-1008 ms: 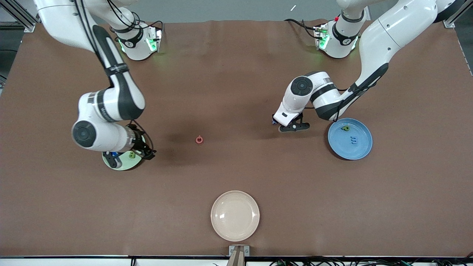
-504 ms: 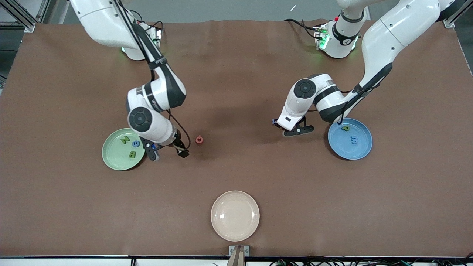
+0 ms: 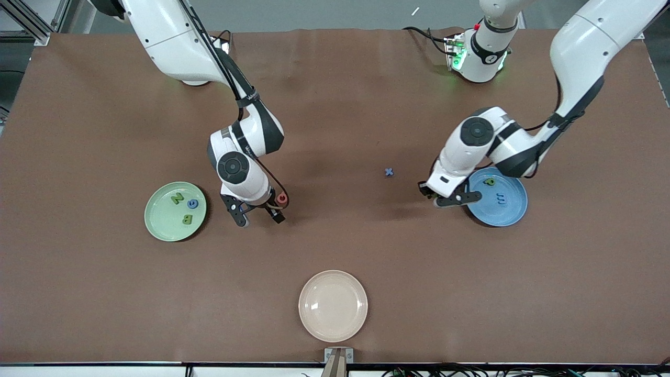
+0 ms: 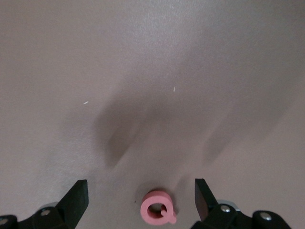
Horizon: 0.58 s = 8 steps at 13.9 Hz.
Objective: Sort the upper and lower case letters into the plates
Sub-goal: 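Drop u into the blue plate while the right gripper grasps pink Q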
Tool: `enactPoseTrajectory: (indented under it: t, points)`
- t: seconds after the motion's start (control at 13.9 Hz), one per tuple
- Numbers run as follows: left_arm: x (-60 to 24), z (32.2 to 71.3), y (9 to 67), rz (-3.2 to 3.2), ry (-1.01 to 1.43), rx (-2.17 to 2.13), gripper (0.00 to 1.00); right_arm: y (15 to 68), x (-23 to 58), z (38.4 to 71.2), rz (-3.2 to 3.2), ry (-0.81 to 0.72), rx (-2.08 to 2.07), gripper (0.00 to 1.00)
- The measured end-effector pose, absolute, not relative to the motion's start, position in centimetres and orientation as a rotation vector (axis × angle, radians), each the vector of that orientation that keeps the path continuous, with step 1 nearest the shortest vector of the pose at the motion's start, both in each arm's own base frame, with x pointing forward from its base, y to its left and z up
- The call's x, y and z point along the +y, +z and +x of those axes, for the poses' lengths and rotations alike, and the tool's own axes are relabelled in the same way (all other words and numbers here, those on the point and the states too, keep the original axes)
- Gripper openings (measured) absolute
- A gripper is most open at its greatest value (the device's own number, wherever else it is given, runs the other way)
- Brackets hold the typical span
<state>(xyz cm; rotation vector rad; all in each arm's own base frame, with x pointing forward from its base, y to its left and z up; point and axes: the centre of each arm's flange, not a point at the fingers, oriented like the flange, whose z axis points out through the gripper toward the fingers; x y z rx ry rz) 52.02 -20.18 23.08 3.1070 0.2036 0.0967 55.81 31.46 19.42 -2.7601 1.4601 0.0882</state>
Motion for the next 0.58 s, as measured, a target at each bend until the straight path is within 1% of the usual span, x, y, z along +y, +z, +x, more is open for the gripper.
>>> enactPoseTrajectory:
  t: [0.29,0.36,0.43,0.5,0.58]
  points:
    - [-13.1,52.7,22.7,3.144,0.036,0.064,0.28,18.3,32.9,54.0,-2.772,0.061,1.407,0.95]
    - [-11.6,52.7,22.4,3.147,0.024,0.029,0.28,18.2,33.5,53.6,-2.778,0.060,1.393,0.90]
    - [-10.2,52.8,22.3,3.148,0.015,-0.001,0.28,18.1,33.9,53.2,-2.785,0.060,1.382,0.90]
    - [-8.9,52.9,22.1,3.149,0.010,-0.027,0.28,18.0,34.2,52.9,-2.787,0.057,1.374,0.86]
    - [-8.0,52.9,22.1,3.149,0.006,-0.049,0.28,17.8,34.4,52.6,-2.788,0.053,1.366,0.86]
